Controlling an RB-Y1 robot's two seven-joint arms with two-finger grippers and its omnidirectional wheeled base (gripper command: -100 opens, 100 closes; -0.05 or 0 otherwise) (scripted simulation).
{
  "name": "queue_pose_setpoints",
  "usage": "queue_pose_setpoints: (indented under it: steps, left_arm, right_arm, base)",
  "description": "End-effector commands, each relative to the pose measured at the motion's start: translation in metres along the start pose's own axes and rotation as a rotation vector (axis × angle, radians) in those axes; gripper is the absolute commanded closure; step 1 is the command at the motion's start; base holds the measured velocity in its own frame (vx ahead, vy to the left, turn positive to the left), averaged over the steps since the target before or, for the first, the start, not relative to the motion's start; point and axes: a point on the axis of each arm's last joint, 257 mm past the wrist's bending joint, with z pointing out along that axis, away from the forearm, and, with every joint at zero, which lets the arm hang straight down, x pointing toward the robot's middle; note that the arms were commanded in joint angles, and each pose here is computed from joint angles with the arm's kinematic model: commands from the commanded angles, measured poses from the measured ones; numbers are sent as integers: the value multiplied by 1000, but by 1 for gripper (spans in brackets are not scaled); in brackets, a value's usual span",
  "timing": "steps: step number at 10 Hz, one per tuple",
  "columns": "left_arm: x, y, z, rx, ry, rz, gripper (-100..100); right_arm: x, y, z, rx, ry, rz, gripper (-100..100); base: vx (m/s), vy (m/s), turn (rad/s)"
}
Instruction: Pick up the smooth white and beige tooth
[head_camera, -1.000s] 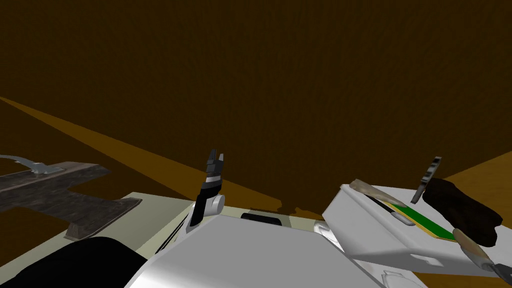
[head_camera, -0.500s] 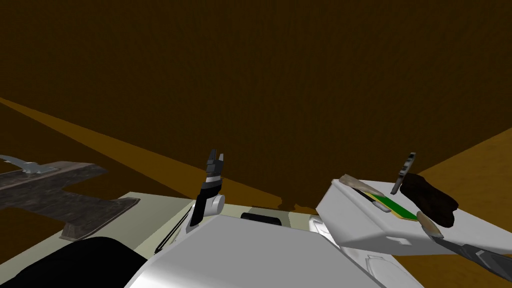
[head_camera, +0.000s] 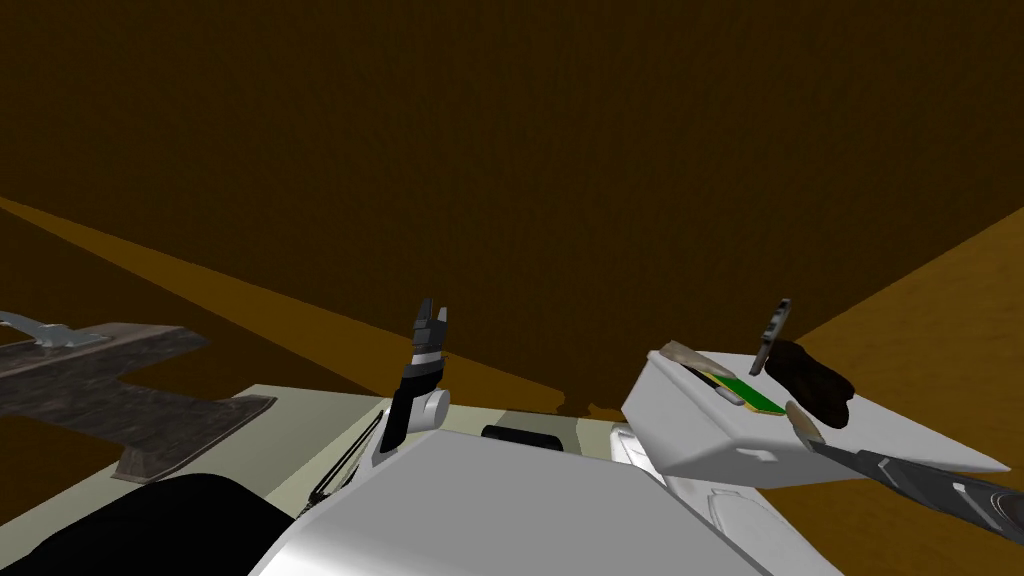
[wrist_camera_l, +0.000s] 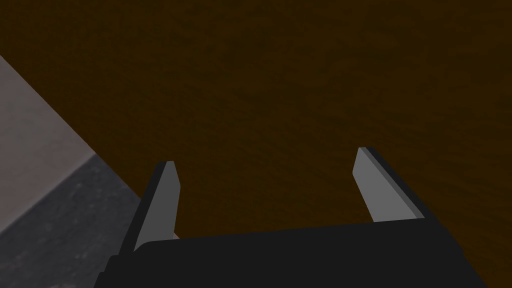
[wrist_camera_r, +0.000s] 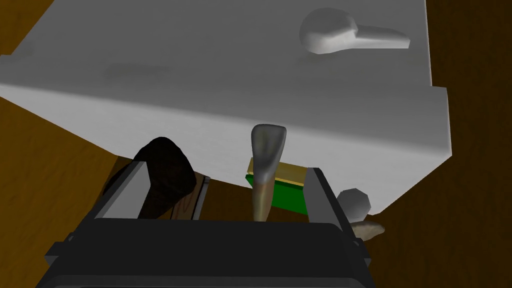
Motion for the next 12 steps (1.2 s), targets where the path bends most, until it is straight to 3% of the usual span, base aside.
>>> queue_pose_setpoints:
  steps: [1, 3, 5, 6, 7, 8, 12]
  left_arm:
    - [0, 0, 0, 0, 0, 0, 0]
    - [0, 0, 0, 0, 0, 0, 0]
    - [0, 0, 0, 0, 0, 0, 0]
    - [0, 0, 0, 0, 0, 0, 0]
    - [0, 0, 0, 0, 0, 0, 0]
    - [0, 0, 0, 0, 0, 0, 0]
    - [0, 0, 0, 0, 0, 0, 0]
  right_arm:
    - [-12, 15, 3, -37, -5, -13, -100]
    - [-31, 39, 8, -92, -17, -33, -100]
    - [-39, 51, 10, -119, -21, -42, -100]
    - [-34, 46, 9, -105, -18, -38, -100]
    - [-36, 48, 9, -108, -19, -38, 0]
    - [-25, 42, 8, -95, -19, -28, -100]
    - [-9, 36, 5, -79, -19, -13, -100]
  base:
    - [-72, -57, -26]
    - [-49, -77, 1]
    - [-12, -44, 1]
    - [-8, -16, 5]
    - [0, 0, 0]
    - [20, -1, 82]
    - [27, -13, 56]
